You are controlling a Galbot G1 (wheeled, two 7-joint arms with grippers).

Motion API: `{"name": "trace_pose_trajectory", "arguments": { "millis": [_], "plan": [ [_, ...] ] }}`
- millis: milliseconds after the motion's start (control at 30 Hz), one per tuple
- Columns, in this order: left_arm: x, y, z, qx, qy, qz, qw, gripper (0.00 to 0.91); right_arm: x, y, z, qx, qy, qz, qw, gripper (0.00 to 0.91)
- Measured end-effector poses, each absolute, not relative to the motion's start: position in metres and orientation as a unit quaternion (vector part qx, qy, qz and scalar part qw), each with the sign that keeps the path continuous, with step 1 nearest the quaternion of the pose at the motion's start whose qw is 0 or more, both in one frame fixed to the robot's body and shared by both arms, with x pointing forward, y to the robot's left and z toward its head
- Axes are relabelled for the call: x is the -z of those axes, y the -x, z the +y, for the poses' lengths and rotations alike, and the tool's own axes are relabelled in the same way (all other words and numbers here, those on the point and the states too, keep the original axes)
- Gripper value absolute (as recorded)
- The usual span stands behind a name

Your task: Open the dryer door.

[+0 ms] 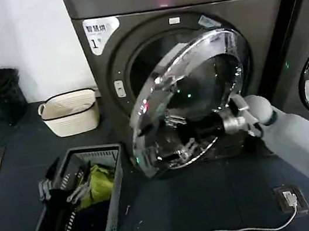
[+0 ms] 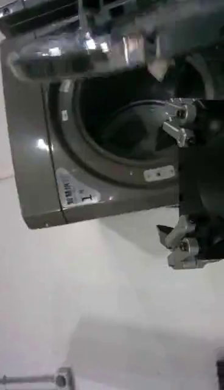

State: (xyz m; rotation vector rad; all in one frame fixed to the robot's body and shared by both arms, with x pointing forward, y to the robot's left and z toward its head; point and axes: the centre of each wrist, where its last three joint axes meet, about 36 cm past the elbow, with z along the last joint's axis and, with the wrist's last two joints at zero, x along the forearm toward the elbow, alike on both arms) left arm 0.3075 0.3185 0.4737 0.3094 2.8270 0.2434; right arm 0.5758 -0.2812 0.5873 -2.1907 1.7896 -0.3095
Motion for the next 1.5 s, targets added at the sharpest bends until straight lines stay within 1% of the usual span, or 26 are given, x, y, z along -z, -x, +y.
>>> {"name": "trace_pose_trajectory", "arguments": {
  "millis": [167,333,433,633,800,933,1133,1367,1500],
  "plan": [
    [-0.483,-0.354,0.329,-0.089,-0.131,0.976,0.148,0.907,-0.586,-0.563,-0.303,0.114,0.758,0.625,0.147,0.907],
    [-0.498,-0.407,0.340,-0.102,-0.154,0.970,0.160,0.907,-0.581,-0.555,-0.327,0.115,0.741,0.645,0.146,0.907],
    [-0.506,-0.440,0.341,-0.101,-0.173,0.967,0.154,0.907,-0.579,-0.553,-0.346,0.122,0.721,0.665,0.148,0.907],
    [-0.521,-0.500,0.316,-0.113,-0.225,0.954,0.162,0.907,-0.570,-0.541,-0.398,0.135,0.672,0.714,0.143,0.907],
    [-0.523,-0.532,0.279,-0.118,-0.271,0.941,0.166,0.907,-0.568,-0.507,-0.446,0.132,0.626,0.755,0.145,0.907],
    [-0.524,-0.544,0.255,-0.124,-0.320,0.924,0.167,0.907,-0.567,-0.471,-0.474,0.129,0.583,0.786,0.162,0.907],
    [-0.520,-0.541,0.222,-0.154,-0.392,0.889,0.179,0.907,-0.574,-0.407,-0.510,0.121,0.514,0.829,0.182,0.907],
    [-0.515,-0.536,0.188,-0.156,-0.455,0.855,0.196,0.907,-0.568,-0.294,-0.542,0.145,0.417,0.873,0.207,0.907],
    [-0.514,-0.533,0.163,-0.152,-0.485,0.836,0.208,0.907,-0.565,-0.225,-0.552,0.180,0.342,0.898,0.210,0.907]
  ]
}}
